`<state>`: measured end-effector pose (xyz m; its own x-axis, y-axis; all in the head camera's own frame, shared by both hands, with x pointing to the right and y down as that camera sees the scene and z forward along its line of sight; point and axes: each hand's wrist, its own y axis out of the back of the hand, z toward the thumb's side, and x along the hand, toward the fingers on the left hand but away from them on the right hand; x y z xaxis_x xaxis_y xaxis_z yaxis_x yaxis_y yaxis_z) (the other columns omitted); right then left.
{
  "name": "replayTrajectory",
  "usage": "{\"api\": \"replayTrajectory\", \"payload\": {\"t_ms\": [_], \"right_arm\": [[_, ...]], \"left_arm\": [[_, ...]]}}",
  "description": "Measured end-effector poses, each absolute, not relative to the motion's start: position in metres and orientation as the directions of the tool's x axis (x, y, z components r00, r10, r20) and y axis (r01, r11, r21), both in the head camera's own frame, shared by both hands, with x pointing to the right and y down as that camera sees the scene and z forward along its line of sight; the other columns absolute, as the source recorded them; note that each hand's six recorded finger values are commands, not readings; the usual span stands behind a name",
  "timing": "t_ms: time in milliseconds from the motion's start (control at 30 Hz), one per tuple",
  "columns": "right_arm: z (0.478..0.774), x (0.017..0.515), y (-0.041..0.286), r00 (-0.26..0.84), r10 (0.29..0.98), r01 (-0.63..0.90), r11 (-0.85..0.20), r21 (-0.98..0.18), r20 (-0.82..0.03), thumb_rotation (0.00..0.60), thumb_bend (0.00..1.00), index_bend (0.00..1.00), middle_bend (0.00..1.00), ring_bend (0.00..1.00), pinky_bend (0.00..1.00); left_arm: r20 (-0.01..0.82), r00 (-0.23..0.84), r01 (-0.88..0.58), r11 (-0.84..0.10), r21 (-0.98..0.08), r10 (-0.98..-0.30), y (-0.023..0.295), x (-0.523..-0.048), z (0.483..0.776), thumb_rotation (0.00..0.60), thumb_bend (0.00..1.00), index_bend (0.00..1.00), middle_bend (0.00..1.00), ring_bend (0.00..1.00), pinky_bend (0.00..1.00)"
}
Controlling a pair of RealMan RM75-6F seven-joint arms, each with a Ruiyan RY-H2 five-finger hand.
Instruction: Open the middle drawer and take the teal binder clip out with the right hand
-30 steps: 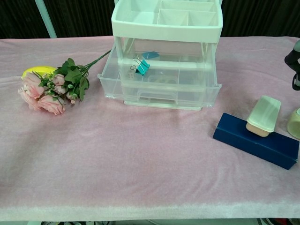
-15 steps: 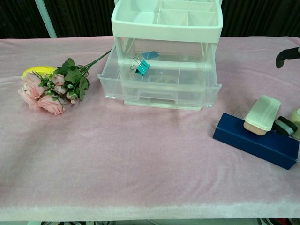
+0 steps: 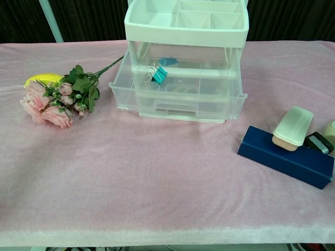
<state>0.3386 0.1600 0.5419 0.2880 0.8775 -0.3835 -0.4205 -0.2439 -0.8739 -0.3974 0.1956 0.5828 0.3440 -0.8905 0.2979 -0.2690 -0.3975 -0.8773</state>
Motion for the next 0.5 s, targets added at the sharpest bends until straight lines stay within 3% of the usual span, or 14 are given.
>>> {"api": "replayTrajectory", "payload": {"t_ms": [33, 167, 333, 500], "right_arm": [[0.540, 0.343, 0.166, 0.279, 0.880, -0.397, -0.258, -0.881, -0.384, 0.600, 0.10, 0.00, 0.12, 0.11, 0.20], [0.534, 0.366, 0.194, 0.219, 0.890, -0.296, -0.331, -0.896, -0.401, 0.600, 0.09, 0.00, 0.01, 0.01, 0.16], [0.525, 0.397, 0.226, 0.152, 0.908, -0.198, -0.359, -0.912, -0.390, 0.600, 0.08, 0.00, 0.00, 0.00, 0.15], [0.524, 0.420, 0.238, 0.143, 0.933, -0.204, -0.300, -0.932, -0.332, 0.600, 0.08, 0.00, 0.00, 0.00, 0.15]], "left_arm": [[0.305, 0.335, -0.258, -0.398, -0.880, -0.891, 0.196, -0.399, 0.583, 0.600, 0.00, 0.00, 0.00, 0.00, 0.00], [0.345, 0.272, -0.174, -0.399, -0.900, -0.898, 0.196, -0.407, 0.581, 0.600, 0.00, 0.00, 0.00, 0.00, 0.00], [0.378, 0.201, -0.088, -0.401, -0.912, -0.904, 0.198, -0.408, 0.573, 0.600, 0.00, 0.00, 0.00, 0.00, 0.00], [0.385, 0.145, 0.033, -0.385, -0.923, -0.911, 0.207, -0.424, 0.565, 0.600, 0.00, 0.00, 0.00, 0.00, 0.00]]}}
